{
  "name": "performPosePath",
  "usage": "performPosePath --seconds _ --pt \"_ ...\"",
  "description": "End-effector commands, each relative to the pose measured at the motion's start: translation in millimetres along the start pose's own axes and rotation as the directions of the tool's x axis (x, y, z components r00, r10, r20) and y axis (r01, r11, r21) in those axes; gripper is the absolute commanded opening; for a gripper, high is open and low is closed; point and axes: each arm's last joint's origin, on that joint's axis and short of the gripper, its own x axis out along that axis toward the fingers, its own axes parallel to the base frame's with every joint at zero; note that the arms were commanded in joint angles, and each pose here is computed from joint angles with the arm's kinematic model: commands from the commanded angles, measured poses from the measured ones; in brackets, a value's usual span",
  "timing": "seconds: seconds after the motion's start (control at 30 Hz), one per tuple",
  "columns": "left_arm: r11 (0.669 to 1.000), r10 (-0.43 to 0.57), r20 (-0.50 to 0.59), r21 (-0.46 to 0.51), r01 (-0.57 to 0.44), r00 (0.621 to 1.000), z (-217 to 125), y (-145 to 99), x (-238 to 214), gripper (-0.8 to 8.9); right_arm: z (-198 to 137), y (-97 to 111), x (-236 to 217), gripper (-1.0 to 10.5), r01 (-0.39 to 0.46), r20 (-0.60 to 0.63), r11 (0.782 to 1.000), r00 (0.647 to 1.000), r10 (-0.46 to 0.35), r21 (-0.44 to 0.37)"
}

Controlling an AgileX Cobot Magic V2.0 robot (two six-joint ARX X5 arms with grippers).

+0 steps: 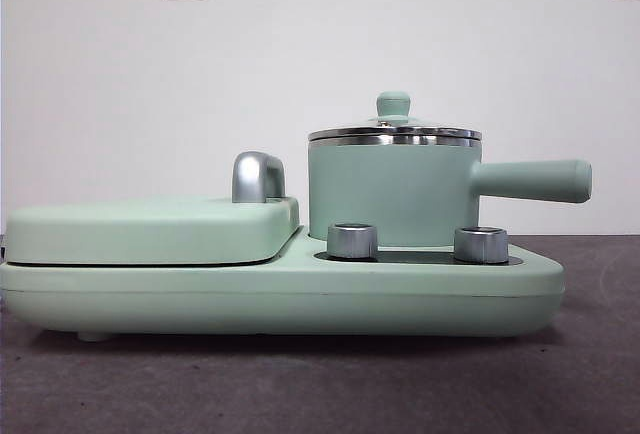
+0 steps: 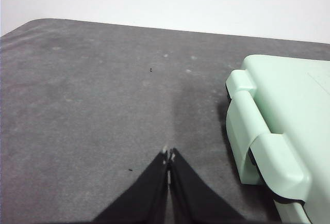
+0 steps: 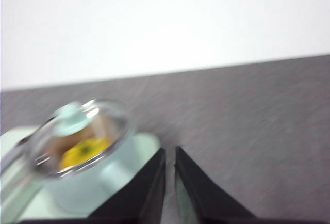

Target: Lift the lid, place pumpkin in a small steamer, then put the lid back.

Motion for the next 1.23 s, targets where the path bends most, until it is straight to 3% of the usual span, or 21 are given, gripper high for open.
performPosePath --seconds 0.03,0.23,0.43,0.6,0.93,1.23 --pt "1.000 0.007 -0.022 0.011 -0.007 1.000 -7 1 2 0.06 -17 -9 8 0.3 0.039 0.061 0.999 0.997 -0.039 -0.006" --pt "1.000 0.007 -0.022 0.011 -0.007 1.000 -7 1 2 0.06 -57 -29 19 0.3 0.197 0.056 0.980 0.979 -0.197 0.004" --pt "1.000 0.007 -0.022 0.011 -0.007 1.000 -7 1 2 0.06 -86 -39 24 0.2 0.275 0.020 0.961 0.961 -0.275 -0.013" --pt "1.000 0.007 -0.022 0.011 -0.007 1.000 -7 1 2 0.06 -103 -44 28 0.2 0.254 0.006 0.962 0.967 -0.255 -0.101" --pt "1.000 0.007 -0.022 0.011 -0.007 1.000 -7 1 2 0.06 -121 -47 32 0.2 0.203 -0.025 0.959 0.977 -0.212 -0.199" --pt "1.000 0.007 -0.022 0.011 -0.007 1.000 -7 1 2 0.06 -122 -47 33 0.2 0.200 -0.016 0.956 0.978 -0.208 -0.215"
